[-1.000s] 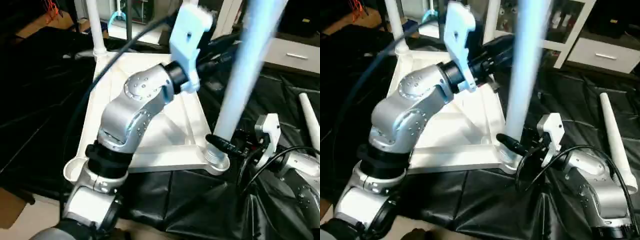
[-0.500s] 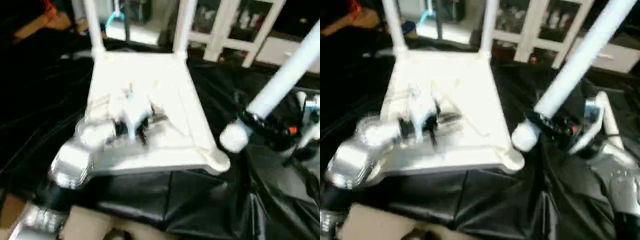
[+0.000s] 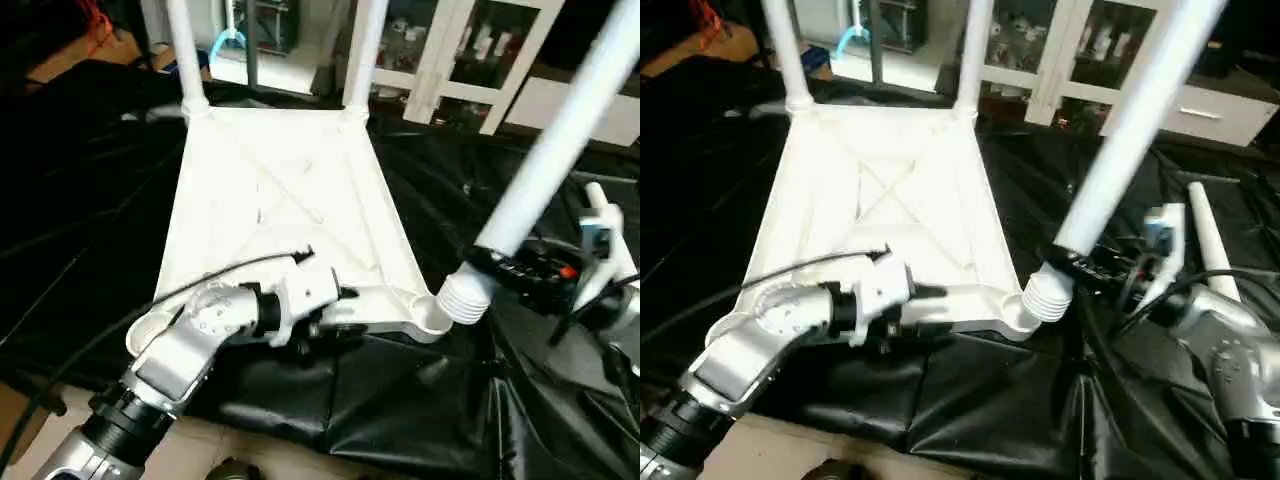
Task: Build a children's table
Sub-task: Insert table leg to table base
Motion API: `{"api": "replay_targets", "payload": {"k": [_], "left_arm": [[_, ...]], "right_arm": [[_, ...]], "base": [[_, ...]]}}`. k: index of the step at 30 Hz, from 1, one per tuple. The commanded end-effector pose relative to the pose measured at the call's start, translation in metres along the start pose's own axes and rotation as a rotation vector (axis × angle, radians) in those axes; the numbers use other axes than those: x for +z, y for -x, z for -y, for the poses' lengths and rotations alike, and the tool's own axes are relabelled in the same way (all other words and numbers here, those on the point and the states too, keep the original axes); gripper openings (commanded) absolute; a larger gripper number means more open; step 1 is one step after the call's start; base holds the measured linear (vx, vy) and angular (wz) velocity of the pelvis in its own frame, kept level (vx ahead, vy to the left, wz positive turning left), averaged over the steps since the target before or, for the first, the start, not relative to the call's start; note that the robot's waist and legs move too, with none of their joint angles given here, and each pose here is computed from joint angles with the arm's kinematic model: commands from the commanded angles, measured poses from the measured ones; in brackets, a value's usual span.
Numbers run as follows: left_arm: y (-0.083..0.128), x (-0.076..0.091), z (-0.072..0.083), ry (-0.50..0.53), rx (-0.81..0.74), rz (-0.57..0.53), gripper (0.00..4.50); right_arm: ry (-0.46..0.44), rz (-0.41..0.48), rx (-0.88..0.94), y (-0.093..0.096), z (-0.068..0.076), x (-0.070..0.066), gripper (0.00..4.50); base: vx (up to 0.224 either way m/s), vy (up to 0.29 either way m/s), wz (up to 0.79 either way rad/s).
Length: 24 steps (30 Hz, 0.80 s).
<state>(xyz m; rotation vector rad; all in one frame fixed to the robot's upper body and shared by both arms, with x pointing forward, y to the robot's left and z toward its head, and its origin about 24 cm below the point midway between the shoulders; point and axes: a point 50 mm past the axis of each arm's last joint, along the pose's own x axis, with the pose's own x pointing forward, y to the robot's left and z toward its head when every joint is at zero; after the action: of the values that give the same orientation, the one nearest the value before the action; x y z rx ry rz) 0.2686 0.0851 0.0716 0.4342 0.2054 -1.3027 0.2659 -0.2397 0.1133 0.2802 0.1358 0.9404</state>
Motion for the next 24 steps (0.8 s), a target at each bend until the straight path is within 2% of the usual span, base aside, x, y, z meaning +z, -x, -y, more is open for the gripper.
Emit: {"api": "replay_targets", "payload": {"k": [1,8,17,22,23,24], "left_arm": [[-0.001,-0.002,0.002,-0.007,-0.013,-0.013,2.34],[-0.007,-0.017,0.005,-0.045,-0.029,-0.119,2.34],[-0.019,-0.018,0.005,-0.057,-0.053,-0.185,2.34],[-0.025,-0.017,0.003,-0.079,-0.077,-0.240,1.85],[-0.025,-0.017,0.003,-0.080,-0.082,-0.251,1.61],[-0.025,-0.017,0.003,-0.080,-0.082,-0.251,1.61]], "right_arm": [[0.062,0.005,0.014,-0.002,-0.003,0.010,1.84],[0.107,-0.005,0.023,-0.005,-0.007,0.007,1.84],[0.132,-0.028,0.048,-0.007,-0.009,0.006,1.84],[0.130,-0.023,0.057,-0.007,-0.010,0.008,1.84],[0.130,-0.023,0.057,-0.006,-0.010,0.008,1.84],[0.130,-0.023,0.057,-0.006,-0.010,0.008,1.84]], "base": [[0.000,0.000,0.00],[0.000,0.000,0.00],[0.000,0.000,0.00],[0.000,0.000,0.00],[0.000,0.000,0.00],[0.000,0.000,0.00]]}}
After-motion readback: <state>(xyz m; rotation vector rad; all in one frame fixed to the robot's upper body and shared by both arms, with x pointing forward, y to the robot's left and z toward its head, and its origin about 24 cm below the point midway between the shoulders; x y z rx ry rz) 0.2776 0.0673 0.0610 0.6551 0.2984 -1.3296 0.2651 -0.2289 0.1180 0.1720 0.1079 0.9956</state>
